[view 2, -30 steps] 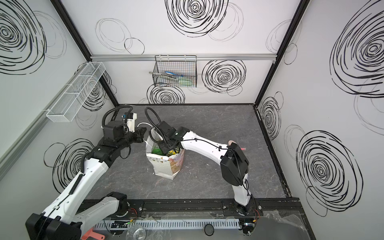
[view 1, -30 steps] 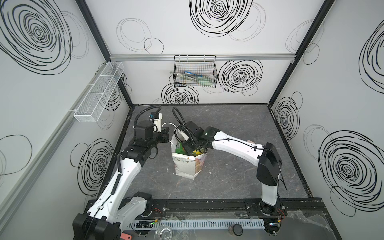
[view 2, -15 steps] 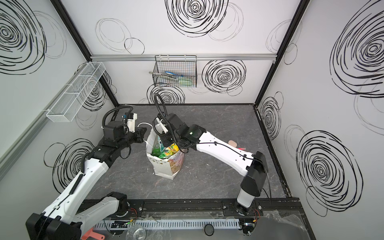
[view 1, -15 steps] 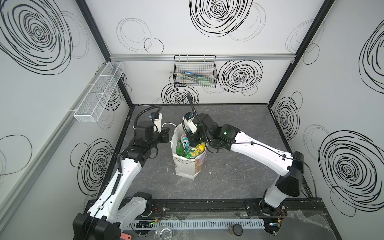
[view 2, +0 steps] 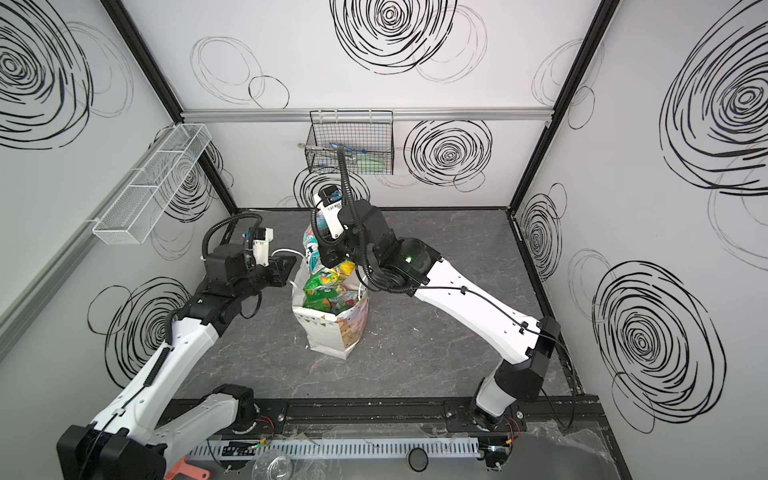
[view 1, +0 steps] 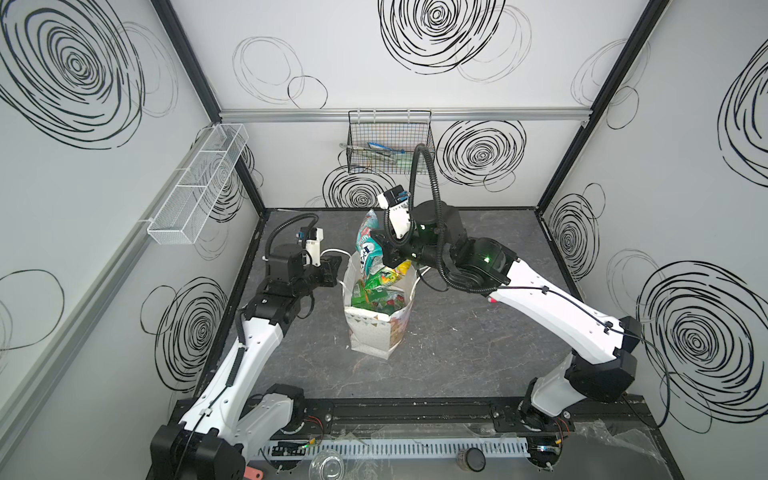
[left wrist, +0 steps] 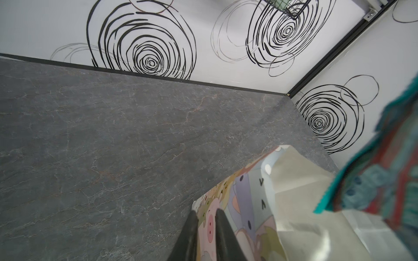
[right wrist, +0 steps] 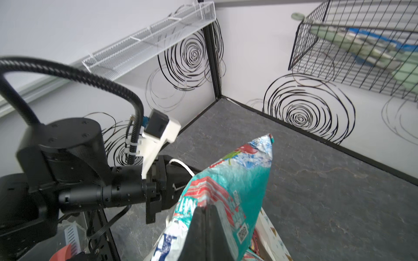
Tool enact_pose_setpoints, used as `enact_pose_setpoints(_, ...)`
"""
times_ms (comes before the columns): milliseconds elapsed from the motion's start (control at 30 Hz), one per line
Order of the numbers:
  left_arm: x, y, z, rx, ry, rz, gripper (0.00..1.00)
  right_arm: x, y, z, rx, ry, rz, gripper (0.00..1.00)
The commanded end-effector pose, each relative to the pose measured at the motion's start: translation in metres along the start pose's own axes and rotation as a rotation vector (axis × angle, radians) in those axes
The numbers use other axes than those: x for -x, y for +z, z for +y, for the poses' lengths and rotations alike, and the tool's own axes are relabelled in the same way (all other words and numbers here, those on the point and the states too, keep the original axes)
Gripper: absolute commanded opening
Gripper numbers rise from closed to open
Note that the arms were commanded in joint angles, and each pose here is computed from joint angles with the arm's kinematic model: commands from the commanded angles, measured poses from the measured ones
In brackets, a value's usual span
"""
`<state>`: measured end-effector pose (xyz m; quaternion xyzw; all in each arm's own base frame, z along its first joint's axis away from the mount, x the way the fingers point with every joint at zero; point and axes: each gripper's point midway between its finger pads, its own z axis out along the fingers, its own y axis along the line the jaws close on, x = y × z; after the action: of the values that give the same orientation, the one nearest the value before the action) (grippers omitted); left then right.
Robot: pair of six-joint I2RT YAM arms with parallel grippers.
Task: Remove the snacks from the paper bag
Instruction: 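Lift the teal snack bag out of the paper bag with the right gripper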
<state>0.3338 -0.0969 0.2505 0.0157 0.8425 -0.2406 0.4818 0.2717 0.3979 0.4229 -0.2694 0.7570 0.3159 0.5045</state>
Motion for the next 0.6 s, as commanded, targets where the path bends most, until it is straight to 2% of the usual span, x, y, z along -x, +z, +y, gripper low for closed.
enact_pose_setpoints(0, 0.03, -0.012, -0.015, -0.045, 0.042, -0.11, 0.35, 0.061, -0.031, 0.001, 0.017, 0.016, -0.191, 0.0)
enact_pose_setpoints(100, 0.042, -0.019, -0.024, -0.059, 0.035, -0.134, 0.55, 0.059, -0.026, -0.006, 0.005, 0.018, -0.185, 0.0)
enact_pose_setpoints(200, 0.058, -0.03, -0.034, -0.075, 0.016, -0.182, 0.66, 0.064, -0.027, -0.015, -0.007, 0.028, -0.197, 0.0)
enact_pose_setpoints(400, 0.095, -0.063, -0.053, -0.036, 0.065, -0.319, 0.81, 0.084, -0.039, -0.025, -0.015, 0.041, -0.241, 0.0)
enact_pose_setpoints(567, 0.116, -0.097, -0.088, -0.108, 0.1, -0.408, 0.87, 0.107, -0.06, -0.038, -0.045, 0.043, -0.293, 0.0)
